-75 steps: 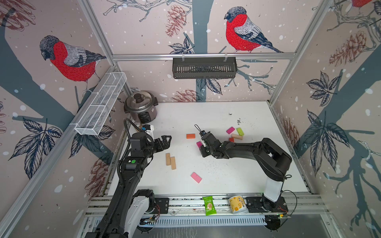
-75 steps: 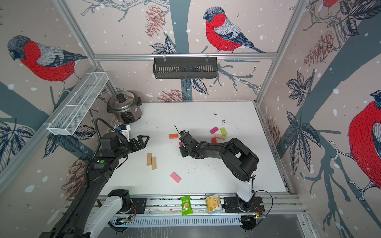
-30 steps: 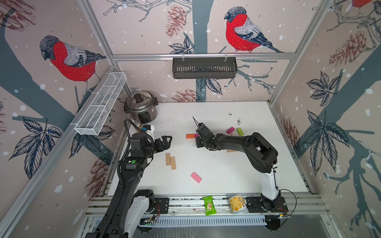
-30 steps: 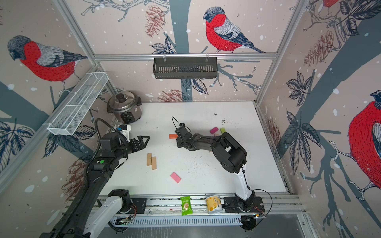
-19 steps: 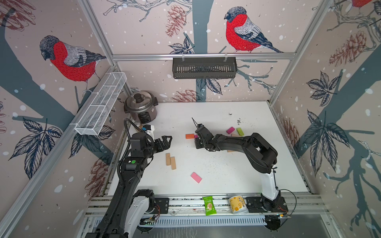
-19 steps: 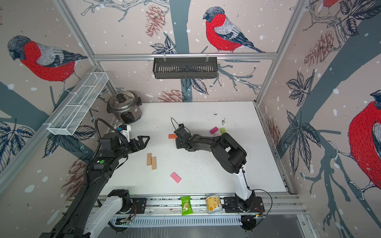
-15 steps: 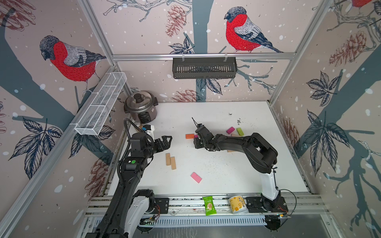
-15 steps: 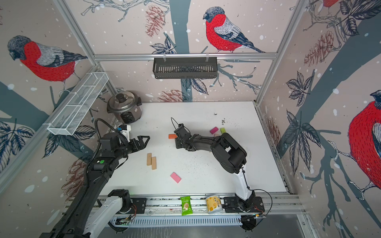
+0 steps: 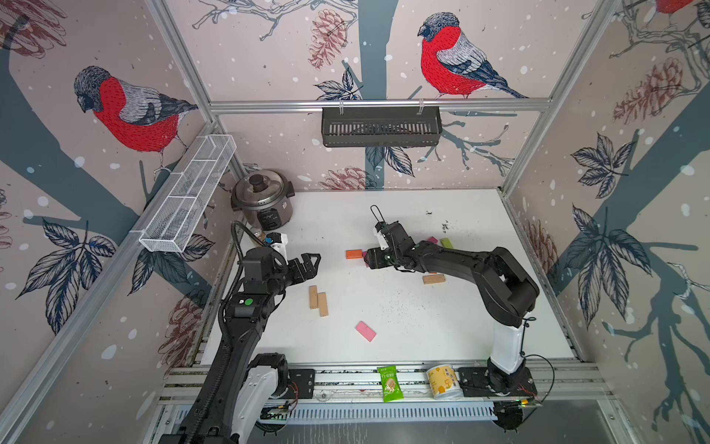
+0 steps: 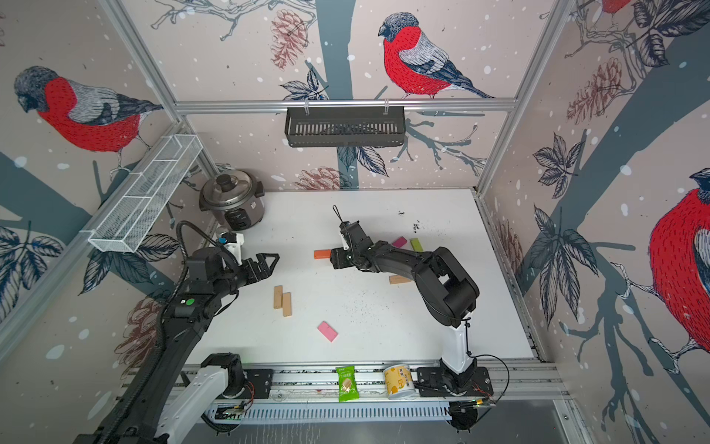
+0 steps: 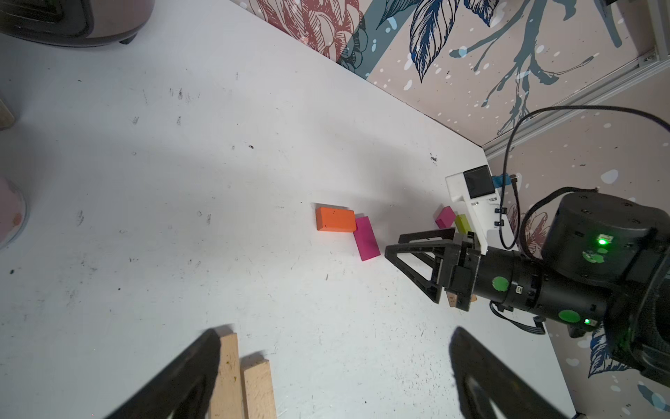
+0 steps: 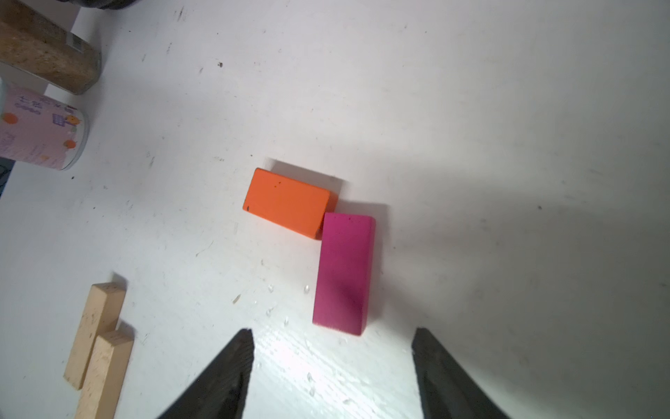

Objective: Assemble the letter p with building blocks
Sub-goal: Assemble the building block at the center of the board.

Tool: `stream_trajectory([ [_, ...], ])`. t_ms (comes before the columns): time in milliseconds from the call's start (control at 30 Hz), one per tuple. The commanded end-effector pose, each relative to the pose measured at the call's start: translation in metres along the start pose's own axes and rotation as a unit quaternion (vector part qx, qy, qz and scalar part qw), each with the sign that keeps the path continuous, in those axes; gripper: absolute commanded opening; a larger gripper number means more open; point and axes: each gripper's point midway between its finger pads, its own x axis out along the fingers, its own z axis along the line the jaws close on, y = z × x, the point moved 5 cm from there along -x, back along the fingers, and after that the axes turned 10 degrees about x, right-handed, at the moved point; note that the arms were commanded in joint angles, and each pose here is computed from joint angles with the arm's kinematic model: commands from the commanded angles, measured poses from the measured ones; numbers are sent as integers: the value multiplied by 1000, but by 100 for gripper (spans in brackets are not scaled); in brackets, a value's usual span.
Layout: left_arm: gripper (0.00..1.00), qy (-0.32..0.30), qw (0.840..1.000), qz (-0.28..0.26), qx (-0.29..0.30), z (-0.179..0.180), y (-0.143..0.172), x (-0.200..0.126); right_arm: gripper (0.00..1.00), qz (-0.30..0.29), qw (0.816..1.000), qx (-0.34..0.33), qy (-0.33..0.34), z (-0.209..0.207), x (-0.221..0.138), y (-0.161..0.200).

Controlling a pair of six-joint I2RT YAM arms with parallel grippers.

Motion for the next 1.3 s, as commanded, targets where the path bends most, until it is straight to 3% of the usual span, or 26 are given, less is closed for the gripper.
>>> stream_trajectory([
  [0,97,4,1000,-16,6,-1,-6,0,55,5,1000,-8,-25,-4,-7,3],
  [167,97,4,1000,-11,4,-1,-5,2,19,8,1000,-10,-25,-18,-5,13],
  [267,97,7,1000,-5,3,0,-4,5,11,11,1000,-13,-21,-22,2,17],
  [667,97,15,1000,6,1,0,-2,10,7,13,1000,8,-13,-40,23,13],
  [1267,97,18,1000,11,-1,1,-1,12,8,42,999,4,-22,-36,42,23],
])
